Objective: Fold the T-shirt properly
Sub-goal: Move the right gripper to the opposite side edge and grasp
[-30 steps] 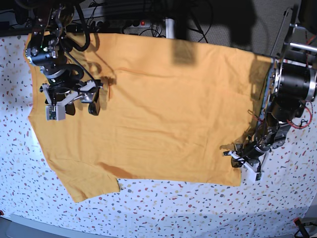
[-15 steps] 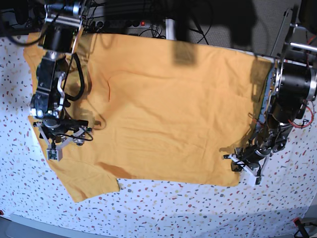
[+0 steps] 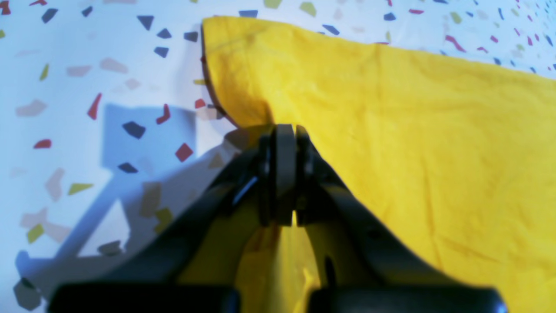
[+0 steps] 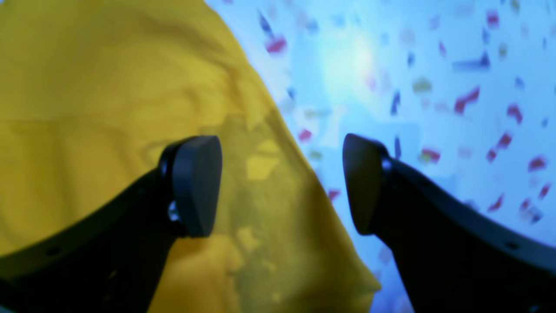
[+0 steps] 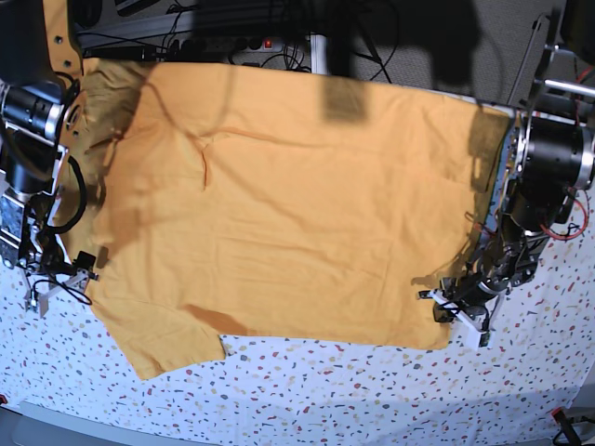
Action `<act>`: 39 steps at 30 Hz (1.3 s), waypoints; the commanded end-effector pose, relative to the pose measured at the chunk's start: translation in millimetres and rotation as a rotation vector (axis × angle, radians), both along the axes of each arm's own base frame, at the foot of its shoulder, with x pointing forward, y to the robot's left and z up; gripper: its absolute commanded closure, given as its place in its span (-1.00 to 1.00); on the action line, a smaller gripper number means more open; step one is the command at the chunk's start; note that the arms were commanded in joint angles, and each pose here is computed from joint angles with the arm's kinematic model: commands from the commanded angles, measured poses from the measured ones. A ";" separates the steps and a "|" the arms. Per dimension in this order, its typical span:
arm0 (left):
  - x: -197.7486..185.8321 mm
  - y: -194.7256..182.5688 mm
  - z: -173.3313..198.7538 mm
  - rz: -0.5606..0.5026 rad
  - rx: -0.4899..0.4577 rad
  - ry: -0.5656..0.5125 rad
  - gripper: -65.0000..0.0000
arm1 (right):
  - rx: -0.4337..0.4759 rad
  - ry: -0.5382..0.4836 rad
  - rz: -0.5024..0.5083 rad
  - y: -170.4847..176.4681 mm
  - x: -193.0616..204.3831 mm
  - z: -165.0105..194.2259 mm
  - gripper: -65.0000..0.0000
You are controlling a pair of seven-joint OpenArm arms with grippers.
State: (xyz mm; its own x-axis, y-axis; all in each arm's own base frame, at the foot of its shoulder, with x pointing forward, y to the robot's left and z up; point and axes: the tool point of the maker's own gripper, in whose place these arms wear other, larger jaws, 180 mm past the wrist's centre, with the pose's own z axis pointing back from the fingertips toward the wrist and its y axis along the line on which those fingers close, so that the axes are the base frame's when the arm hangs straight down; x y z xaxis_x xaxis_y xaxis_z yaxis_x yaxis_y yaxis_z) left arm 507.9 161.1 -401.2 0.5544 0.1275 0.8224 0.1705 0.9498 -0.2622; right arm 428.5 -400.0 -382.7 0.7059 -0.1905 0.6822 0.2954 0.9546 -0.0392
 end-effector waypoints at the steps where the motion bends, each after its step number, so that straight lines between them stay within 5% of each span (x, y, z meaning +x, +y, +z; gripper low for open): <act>1: 20.0 1.9 29.6 0.006 -0.013 -0.080 1.00 | -0.019 -0.060 -0.012 -11.4 11.7 19.9 -0.31; 14: 20.1 1.7 29.7 0.006 -0.013 -0.081 1.00 | 0.054 -0.050 0.111 17.1 11.7 0.5 -0.29; 21: 20.5 2.1 30.3 0.007 -0.013 -0.085 1.00 | 0.061 -0.046 0.116 17.4 11.5 1.6 1.00; 28: 21.0 3.7 31.4 0.011 -0.013 -0.091 1.00 | 0.036 -0.041 0.140 17.4 16.6 17.5 1.00; 33: 21.2 14.0 33.6 0.018 0.001 -0.092 1.00 | 0.043 -0.095 0.339 44.5 28.9 44.2 1.00; 39: 21.5 32.2 41.0 0.001 0.047 -0.064 1.00 | 0.078 -0.134 0.354 53.6 35.6 68.0 1.00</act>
State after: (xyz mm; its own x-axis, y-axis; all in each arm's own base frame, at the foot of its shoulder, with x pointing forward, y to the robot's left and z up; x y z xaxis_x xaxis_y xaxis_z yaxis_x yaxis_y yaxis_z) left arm 510.3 191.4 -389.4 0.5681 0.0753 0.8195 0.1735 0.9625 -0.2087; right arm 449.9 -338.8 -343.4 0.6995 -0.0160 0.7145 -0.0489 0.9963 0.0702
